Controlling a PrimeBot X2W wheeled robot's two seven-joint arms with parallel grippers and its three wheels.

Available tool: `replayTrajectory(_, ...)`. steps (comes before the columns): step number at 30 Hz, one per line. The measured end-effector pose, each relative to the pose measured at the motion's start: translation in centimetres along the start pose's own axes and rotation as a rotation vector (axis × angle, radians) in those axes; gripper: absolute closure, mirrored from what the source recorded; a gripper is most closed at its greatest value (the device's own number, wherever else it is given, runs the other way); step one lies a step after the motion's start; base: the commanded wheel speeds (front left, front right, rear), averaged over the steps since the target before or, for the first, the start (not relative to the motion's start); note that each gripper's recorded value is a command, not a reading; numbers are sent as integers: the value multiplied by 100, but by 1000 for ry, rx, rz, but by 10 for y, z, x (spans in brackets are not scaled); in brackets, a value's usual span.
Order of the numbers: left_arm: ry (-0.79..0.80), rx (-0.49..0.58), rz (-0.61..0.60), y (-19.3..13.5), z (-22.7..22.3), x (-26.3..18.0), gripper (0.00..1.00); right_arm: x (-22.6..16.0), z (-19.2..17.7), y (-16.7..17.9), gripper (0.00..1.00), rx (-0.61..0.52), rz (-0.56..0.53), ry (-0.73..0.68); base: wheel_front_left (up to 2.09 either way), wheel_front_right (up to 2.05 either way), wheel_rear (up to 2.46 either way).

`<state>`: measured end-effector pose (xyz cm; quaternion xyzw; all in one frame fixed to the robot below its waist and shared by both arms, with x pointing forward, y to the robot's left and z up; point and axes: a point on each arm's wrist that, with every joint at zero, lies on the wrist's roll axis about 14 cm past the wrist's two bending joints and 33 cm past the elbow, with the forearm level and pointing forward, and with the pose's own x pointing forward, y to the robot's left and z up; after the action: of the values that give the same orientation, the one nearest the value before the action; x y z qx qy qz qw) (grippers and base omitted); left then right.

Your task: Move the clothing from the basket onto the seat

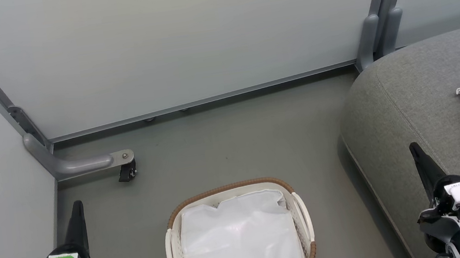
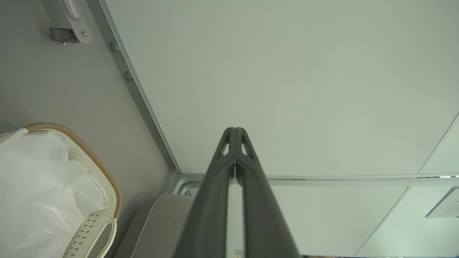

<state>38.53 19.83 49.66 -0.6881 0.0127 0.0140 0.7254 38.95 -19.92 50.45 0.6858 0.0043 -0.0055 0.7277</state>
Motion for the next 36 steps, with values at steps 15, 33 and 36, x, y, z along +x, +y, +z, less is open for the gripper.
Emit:
replayTrajectory(15, 3, -58, -25, -7, 1, 2, 100, 0, 0, 3, 100, 63, 15, 4, 0, 0, 0)
replayTrajectory(33, 3, -59, -26, -7, 1, 2, 100, 0, 0, 3, 100, 63, 15, 4, 0, 0, 0)
replayTrajectory(36, 3, -59, -26, -7, 1, 2, 100, 0, 0, 3, 100, 63, 15, 4, 0, 0, 0)
